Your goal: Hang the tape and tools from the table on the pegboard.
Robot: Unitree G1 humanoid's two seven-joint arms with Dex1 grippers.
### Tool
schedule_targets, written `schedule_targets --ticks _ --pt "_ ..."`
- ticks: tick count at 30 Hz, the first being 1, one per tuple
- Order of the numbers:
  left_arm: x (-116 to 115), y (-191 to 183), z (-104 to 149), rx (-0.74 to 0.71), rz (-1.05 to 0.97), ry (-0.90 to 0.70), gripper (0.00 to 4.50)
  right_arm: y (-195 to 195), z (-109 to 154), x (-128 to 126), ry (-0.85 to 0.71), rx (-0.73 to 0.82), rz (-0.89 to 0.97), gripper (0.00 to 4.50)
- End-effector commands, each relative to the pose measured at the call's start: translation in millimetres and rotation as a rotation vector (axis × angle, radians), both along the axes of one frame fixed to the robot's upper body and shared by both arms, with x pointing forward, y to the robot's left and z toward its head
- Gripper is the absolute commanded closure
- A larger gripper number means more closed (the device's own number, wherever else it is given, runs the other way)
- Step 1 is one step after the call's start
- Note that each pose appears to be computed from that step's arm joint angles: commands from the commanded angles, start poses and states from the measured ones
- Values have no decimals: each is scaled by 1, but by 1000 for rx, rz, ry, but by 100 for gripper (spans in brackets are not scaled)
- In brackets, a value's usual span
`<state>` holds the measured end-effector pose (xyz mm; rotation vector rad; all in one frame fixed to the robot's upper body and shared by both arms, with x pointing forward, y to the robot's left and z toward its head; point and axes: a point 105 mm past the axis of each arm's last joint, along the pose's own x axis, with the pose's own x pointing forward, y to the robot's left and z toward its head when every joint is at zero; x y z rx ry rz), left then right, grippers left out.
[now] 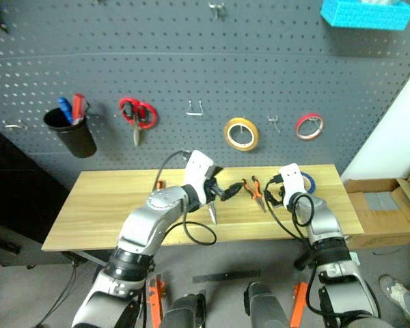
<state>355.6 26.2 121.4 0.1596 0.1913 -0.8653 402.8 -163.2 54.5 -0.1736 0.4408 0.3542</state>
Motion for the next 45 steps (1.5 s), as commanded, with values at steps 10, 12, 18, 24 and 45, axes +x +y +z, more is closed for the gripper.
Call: schedule_targets --ticks 10,12,18,24,45 --pt "23 -37 -5 87 -115 -30 5 -27 28 37 -78 -16 -58 0" --pt "25 -38 -6 90 -120 -34 5 -31 31 40 -81 -15 -75 0" --pt "23 -35 -7 91 -128 -33 5 -49 43 48 -125 -41 -143 0" --pt "18 -30 -13 106 -126 -26 5 -64 35 45 -81 28 -236 0" --pt "19 -22 -5 108 -109 -12 5 -60 1 31 64 140 -259 0"
